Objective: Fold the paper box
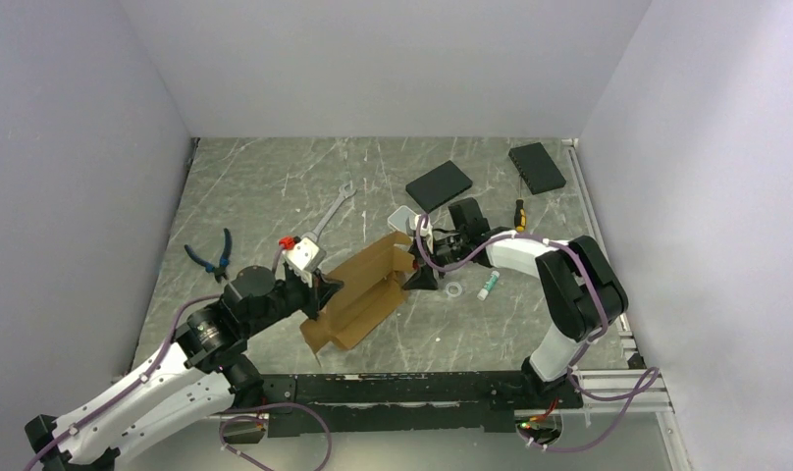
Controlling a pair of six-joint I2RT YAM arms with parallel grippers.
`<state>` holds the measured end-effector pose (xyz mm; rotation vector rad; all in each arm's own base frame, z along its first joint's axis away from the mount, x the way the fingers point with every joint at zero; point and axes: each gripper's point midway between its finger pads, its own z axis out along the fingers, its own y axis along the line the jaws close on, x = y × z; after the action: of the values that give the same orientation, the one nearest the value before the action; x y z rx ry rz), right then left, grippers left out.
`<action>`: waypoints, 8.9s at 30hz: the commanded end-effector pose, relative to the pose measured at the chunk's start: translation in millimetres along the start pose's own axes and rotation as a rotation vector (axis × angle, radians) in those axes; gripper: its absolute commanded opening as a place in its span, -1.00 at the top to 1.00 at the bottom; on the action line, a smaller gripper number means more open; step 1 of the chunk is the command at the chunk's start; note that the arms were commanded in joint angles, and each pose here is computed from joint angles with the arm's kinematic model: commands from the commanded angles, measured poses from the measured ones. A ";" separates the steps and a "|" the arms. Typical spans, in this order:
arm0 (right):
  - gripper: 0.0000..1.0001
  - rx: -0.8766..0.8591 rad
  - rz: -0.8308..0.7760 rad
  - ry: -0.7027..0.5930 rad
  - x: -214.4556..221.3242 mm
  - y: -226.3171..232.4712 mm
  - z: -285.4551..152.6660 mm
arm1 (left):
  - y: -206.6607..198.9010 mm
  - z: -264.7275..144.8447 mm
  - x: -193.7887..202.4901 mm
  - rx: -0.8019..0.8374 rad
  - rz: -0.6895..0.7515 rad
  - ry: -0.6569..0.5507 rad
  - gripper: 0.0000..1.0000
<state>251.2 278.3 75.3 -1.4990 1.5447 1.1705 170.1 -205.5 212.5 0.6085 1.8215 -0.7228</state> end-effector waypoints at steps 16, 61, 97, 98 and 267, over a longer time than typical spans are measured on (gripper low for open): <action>-0.26 0.058 -0.029 -0.171 -27.1 2.1 8.7 | -2.9 -14.0 10.2 -0.001 -0.089 0.021 1.00; -0.11 0.104 0.000 -0.187 -16.1 16.0 27.6 | -3.8 -34.6 3.0 0.005 -0.129 -0.047 1.00; -0.14 0.041 -0.030 -0.190 -10.5 31.0 21.0 | -10.2 -34.9 4.4 0.043 -0.062 0.011 1.00; -0.12 0.044 -0.030 -0.192 -10.9 30.4 21.1 | -9.1 -35.6 5.2 0.037 -0.066 0.010 1.00; 0.66 0.720 0.536 0.409 51.5 -37.5 -38.1 | 16.2 -13.2 92.1 -0.390 -0.770 0.308 -0.70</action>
<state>284.0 209.4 23.8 -0.8812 2.4514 0.3508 140.8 -183.2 128.2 -0.1662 2.3723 -0.8211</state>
